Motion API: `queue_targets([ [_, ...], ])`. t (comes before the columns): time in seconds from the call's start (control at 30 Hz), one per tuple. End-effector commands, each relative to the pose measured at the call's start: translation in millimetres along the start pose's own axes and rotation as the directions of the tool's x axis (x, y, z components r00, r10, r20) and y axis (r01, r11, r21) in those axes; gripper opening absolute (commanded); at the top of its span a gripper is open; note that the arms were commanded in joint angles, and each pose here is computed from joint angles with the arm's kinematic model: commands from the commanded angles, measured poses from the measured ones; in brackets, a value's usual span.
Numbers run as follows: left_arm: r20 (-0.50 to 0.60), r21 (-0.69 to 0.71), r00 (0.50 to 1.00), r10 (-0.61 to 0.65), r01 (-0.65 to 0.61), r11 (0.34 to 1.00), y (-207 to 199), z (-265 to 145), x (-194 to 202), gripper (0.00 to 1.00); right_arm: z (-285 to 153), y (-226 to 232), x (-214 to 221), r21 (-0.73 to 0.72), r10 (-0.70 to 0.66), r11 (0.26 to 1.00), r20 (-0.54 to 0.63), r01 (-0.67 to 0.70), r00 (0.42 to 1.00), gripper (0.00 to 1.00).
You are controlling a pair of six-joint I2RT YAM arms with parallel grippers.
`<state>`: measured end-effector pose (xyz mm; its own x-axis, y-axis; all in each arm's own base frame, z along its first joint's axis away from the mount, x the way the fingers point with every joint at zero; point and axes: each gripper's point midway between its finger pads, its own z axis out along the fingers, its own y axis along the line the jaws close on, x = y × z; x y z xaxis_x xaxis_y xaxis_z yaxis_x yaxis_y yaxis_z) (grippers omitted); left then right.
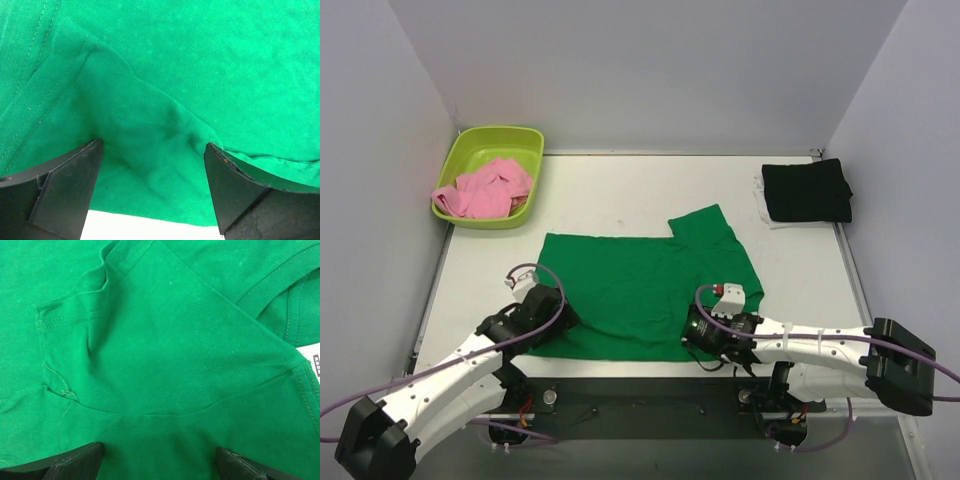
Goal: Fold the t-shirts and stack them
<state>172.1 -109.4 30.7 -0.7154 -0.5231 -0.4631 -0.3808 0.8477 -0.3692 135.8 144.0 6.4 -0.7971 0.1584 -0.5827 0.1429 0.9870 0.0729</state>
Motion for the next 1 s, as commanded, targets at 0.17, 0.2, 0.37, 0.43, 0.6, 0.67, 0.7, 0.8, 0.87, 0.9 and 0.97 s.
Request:
queue_targets([
  [0.17,-0.056,-0.061,0.998,-0.031,0.028,0.998,35,-15,24,0.93,-21,-44,26,0.183,-0.069,0.981,0.006,0.067,0.998,1.0],
  [0.2,-0.061,-0.056,0.998,-0.032,0.029,0.998,34,-15,25,0.93,-25,-40,24,0.179,-0.067,0.982,0.014,0.064,0.998,1.0],
  [0.37,-0.08,0.033,0.996,-0.048,0.051,0.998,14,-25,25,0.92,-46,-19,1,0.129,-0.1,0.988,0.121,0.084,0.988,1.0],
  [0.43,-0.048,0.104,0.997,-0.054,0.058,0.993,-8,-39,9,0.92,-59,5,-23,0.069,-0.1,0.994,0.204,0.088,0.974,1.0],
  [0.6,0.094,0.185,0.996,-0.005,-0.012,0.983,-52,-72,-43,0.93,-85,46,-80,0.057,-0.196,0.98,0.339,0.188,0.92,1.0],
  [0.67,0.151,0.22,0.989,0.007,-0.04,0.975,-79,-80,-65,0.97,-90,69,-111,0.034,-0.157,0.987,0.371,0.156,0.915,1.0],
  [0.7,0.18,0.224,0.982,0.051,-0.091,0.97,-88,-83,-74,0.98,-88,73,-119,0.072,-0.255,0.967,0.371,0.246,0.893,1.0],
  [0.8,0.229,0.219,0.967,0.109,-0.16,0.963,-122,-81,-98,0.98,-70,97,-159,0.019,-0.182,0.982,0.362,0.188,0.914,1.0],
  [0.87,0.246,0.219,0.962,0.118,-0.174,0.96,-145,-74,-113,0.97,-50,101,-189,-0.019,-0.145,0.987,0.337,0.161,0.93,1.0],
  [0.9,0.248,0.218,0.958,0.147,-0.203,0.955,-151,-70,-116,0.98,-42,106,-200,-0.03,-0.13,0.988,0.327,0.148,0.936,1.0],
  [0.97,0.255,0.216,0.956,0.147,-0.205,0.955,-166,-57,-130,0.97,-22,103,-229,-0.077,-0.076,0.992,0.291,0.103,0.954,1.0],
])
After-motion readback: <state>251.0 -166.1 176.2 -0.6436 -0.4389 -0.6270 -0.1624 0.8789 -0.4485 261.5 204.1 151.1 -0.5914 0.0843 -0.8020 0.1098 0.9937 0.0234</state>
